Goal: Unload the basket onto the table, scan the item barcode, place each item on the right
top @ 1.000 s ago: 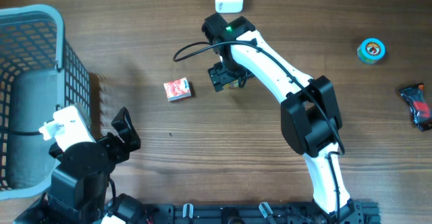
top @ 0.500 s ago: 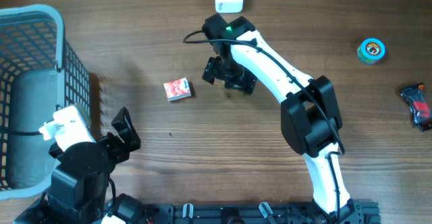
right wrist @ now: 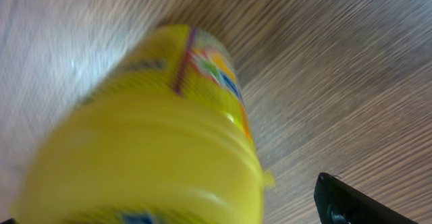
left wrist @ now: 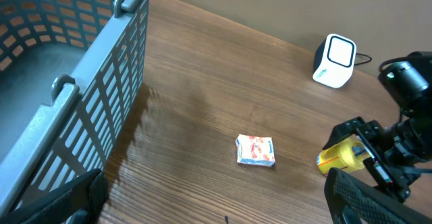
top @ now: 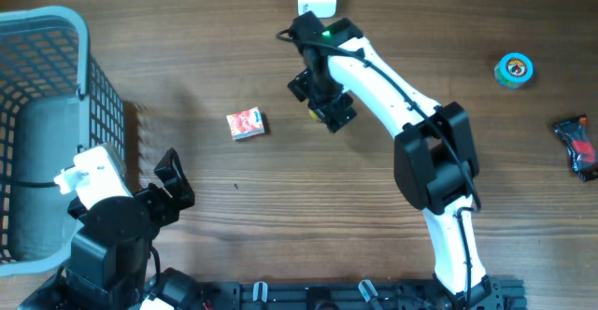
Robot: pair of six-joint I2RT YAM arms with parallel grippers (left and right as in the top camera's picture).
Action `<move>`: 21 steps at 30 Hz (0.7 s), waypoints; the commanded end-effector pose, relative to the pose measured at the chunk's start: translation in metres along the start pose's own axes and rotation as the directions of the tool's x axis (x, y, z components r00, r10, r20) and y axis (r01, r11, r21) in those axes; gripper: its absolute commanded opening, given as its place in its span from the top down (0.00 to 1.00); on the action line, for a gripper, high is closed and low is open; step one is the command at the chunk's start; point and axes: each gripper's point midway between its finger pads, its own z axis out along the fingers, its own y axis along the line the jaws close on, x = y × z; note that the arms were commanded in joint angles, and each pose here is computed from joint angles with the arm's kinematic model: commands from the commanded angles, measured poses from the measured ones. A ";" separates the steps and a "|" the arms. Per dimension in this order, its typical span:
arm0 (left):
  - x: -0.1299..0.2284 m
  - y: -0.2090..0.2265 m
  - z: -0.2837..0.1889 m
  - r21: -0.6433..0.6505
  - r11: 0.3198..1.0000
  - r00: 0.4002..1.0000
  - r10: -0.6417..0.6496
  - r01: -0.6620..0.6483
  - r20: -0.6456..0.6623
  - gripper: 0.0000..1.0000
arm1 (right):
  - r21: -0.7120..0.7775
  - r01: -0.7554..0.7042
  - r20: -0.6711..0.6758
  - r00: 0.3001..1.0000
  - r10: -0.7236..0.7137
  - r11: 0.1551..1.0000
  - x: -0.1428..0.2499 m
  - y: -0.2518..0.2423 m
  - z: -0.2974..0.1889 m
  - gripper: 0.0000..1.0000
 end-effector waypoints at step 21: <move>0.001 -0.001 0.001 -0.001 1.000 1.000 -0.011 0.011 -0.001 0.00 | 0.014 -0.130 -0.047 0.990 0.131 0.991 -0.007 -0.003 0.014 0.41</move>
